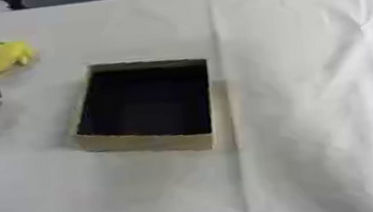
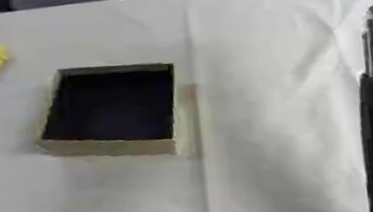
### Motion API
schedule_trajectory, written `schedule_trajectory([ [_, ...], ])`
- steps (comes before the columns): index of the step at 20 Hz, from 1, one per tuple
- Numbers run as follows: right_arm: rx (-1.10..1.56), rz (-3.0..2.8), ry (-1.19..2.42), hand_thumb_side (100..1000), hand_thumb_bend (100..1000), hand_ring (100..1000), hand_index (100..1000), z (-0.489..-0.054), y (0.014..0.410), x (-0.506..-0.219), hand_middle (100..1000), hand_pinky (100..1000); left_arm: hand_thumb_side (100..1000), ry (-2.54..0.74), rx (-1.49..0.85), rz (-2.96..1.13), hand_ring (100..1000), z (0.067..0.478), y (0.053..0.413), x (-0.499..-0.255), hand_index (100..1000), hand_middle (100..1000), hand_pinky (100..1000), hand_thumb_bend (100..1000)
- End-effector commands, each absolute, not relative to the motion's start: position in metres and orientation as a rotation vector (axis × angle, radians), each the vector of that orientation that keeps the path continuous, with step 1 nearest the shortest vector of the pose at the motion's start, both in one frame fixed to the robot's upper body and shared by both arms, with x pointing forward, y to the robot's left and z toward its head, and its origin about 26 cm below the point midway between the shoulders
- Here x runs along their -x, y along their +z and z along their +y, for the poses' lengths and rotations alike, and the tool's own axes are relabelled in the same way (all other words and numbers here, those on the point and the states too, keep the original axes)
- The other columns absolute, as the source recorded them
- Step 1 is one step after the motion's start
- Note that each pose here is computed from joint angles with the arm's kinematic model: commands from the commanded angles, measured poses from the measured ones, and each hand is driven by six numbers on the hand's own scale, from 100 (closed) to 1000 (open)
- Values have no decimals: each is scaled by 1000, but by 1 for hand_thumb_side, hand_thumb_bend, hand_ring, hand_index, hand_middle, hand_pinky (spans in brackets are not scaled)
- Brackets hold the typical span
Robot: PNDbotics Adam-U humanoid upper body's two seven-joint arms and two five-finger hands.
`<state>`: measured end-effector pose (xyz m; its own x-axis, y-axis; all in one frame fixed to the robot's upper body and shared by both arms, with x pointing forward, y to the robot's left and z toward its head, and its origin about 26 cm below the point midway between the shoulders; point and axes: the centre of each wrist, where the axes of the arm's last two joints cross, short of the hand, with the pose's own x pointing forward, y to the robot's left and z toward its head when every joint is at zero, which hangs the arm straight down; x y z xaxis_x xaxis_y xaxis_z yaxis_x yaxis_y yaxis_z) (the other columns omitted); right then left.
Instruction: Pick up objects on the table and place them in the box.
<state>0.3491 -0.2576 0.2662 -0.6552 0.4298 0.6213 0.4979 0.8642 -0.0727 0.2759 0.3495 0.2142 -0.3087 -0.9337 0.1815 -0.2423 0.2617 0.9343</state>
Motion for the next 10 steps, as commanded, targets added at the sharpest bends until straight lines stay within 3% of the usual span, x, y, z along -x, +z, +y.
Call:
schedule_trajectory([
  [1, 711, -2400, -152, 875, 109, 915, 769, -266, 277, -348, 537, 785, 220, -1139, -1136, -1722, 876, 350, 228, -275, 971, 919, 819, 100],
  [10, 768, -2389, -171, 878, 107, 914, 770, -273, 281, -351, 538, 786, 150, -1205, -1159, -1647, 882, 349, 235, -276, 973, 926, 828, 100],
])
